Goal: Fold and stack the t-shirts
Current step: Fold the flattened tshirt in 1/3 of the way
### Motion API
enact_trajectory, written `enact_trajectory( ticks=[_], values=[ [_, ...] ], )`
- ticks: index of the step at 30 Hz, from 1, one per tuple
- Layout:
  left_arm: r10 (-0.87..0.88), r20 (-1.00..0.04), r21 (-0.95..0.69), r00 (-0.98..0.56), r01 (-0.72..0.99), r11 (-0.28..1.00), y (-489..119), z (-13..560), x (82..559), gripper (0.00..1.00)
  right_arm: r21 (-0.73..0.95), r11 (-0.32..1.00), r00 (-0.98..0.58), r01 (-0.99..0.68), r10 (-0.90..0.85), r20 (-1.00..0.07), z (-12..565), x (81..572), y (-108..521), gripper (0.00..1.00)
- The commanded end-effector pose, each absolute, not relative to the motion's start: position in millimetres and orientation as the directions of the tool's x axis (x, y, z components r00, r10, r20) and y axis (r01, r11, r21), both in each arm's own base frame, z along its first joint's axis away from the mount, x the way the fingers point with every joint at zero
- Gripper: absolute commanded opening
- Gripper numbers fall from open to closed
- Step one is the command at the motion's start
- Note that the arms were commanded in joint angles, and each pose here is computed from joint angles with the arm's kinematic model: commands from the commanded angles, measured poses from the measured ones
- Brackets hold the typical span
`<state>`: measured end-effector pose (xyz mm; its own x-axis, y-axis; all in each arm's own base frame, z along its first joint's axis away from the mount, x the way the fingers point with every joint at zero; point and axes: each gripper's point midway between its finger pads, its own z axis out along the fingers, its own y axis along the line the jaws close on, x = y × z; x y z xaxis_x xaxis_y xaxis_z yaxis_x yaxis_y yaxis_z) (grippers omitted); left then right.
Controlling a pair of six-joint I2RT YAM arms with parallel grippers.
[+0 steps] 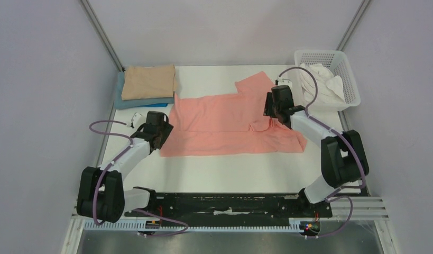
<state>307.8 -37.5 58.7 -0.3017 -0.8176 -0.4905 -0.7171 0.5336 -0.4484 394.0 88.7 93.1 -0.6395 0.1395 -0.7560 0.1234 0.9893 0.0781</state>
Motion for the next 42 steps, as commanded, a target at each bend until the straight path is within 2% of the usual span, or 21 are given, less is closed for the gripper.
enact_trajectory(
  ticks=[1, 4, 5, 9, 12, 17, 24, 29, 34, 39, 42],
  values=[
    [-0.802, -0.563, -0.545, -0.2, -0.64, 0.542, -31, 123, 345, 0.74, 0.034, 0.993, -0.61, 0.112, 0.096, -0.787, 127, 442, 87, 0.64],
    [-0.796, -0.555, -0.563, -0.243, -0.595, 0.574, -40, 137, 343, 0.75, 0.036, 0.995, -0.602, 0.092, 0.084, -0.794, 138, 439, 89, 0.81],
    [-0.793, -0.544, -0.573, -0.274, -0.569, 0.589, -47, 139, 342, 0.75, 0.049, 0.996, -0.594, 0.08, 0.087, -0.8, 141, 433, 89, 0.97],
    [-0.746, -0.445, -0.669, -0.495, -0.37, 0.645, -103, 136, 339, 0.79, 0.231, 0.967, -0.623, -0.11, 0.115, -0.774, 126, 377, 122, 0.98],
    [-0.678, -0.397, -0.662, -0.619, -0.319, 0.679, -129, 116, 329, 0.8, 0.383, 0.884, -0.662, -0.268, 0.12, -0.74, 106, 336, 155, 0.98],
    [-0.646, -0.335, -0.638, -0.686, -0.339, 0.691, -142, 73, 309, 0.81, 0.375, 0.877, -0.671, -0.302, 0.084, -0.737, 91, 325, 162, 0.98],
    [-0.648, -0.331, -0.561, -0.686, -0.409, 0.72, -126, 32, 286, 0.82, 0.293, 0.927, -0.672, -0.236, 0.062, -0.738, 73, 357, 154, 0.98],
    [-0.655, -0.376, -0.507, -0.655, -0.446, 0.737, -109, 23, 282, 0.83, 0.247, 0.949, -0.69, -0.195, 0.047, -0.722, 61, 392, 155, 0.98],
    [-0.651, -0.397, -0.46, -0.647, -0.474, 0.751, -98, 17, 278, 0.83, 0.054, 0.996, -0.658, -0.07, -0.006, -0.753, 54, 449, 127, 0.98],
    [-0.65, -0.394, -0.46, -0.65, -0.473, 0.752, -99, 18, 279, 0.83, -0.034, 0.997, -0.577, -0.073, -0.07, -0.814, 75, 519, 133, 0.98],
    [-0.647, -0.391, -0.463, -0.655, -0.468, 0.753, -101, 21, 280, 0.83, -0.041, 0.995, -0.539, -0.088, -0.082, -0.838, 97, 535, 139, 0.98]
  ],
)
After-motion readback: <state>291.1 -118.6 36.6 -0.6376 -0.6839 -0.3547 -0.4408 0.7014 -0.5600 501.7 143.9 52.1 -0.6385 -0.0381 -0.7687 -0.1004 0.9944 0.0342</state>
